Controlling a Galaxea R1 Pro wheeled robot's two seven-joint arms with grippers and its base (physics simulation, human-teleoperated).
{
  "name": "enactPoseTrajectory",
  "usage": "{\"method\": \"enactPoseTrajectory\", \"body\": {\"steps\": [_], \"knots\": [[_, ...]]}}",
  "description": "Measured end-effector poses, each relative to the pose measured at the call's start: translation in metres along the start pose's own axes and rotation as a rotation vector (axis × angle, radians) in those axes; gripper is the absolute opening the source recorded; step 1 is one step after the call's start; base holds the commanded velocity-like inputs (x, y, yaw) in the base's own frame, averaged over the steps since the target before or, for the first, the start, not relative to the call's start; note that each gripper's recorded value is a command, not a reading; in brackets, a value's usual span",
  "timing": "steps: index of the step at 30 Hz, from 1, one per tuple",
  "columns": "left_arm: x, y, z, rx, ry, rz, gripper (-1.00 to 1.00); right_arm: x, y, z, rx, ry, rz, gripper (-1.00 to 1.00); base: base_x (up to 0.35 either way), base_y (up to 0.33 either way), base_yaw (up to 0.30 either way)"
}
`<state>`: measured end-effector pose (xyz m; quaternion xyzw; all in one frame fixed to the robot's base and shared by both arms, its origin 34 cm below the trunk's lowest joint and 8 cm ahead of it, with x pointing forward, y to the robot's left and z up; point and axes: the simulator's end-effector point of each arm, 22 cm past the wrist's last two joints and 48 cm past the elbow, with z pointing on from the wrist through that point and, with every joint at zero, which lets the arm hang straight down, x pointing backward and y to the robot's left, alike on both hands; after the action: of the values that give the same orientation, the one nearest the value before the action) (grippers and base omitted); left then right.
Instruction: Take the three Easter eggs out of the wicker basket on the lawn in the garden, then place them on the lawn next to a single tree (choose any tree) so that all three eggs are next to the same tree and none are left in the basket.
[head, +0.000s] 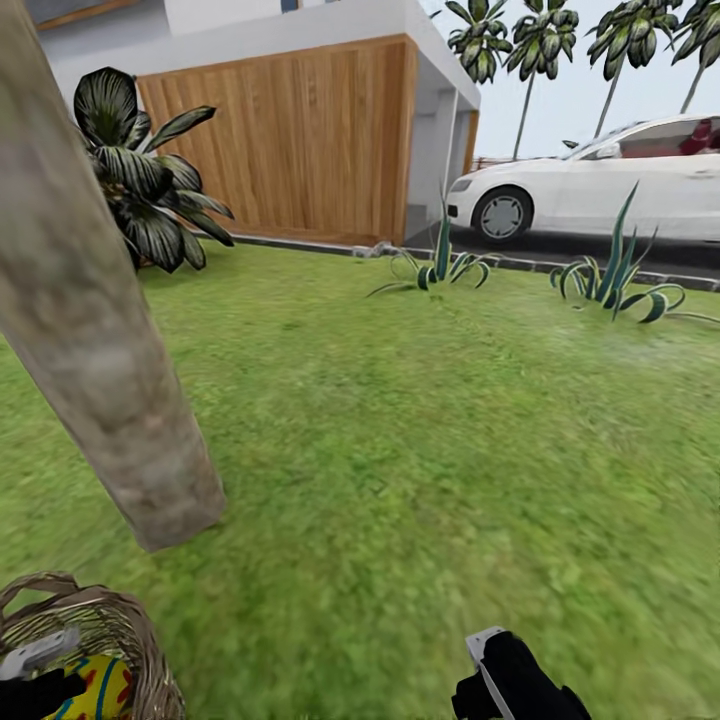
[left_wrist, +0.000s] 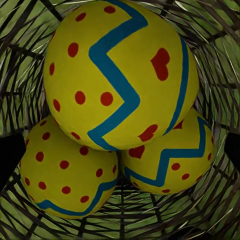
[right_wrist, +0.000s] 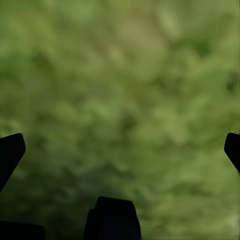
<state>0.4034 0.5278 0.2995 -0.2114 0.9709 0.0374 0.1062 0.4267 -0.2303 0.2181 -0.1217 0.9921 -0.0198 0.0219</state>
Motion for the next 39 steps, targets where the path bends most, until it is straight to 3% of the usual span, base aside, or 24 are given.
{"method": "enactPoseTrajectory", "body": {"steps": [13,29,39], "knots": [[0.01,0.003,0.012,-0.017,0.035,0.006,1.0,0.012,0.004,0.014,-0.01,0.04,-0.001,1.0,0.0,0.0,0.0],[-0.014,-0.003,0.0,-0.01,-0.028,0.022,1.0,0.013,0.004,0.014,-0.01,0.04,-0.001,1.0,0.0,0.0,0.0],[-0.007,-0.002,0.01,-0.021,-0.001,0.028,1.0,0.024,0.007,0.027,-0.019,0.076,-0.003,1.0,0.0,0.0,0.0]]}}
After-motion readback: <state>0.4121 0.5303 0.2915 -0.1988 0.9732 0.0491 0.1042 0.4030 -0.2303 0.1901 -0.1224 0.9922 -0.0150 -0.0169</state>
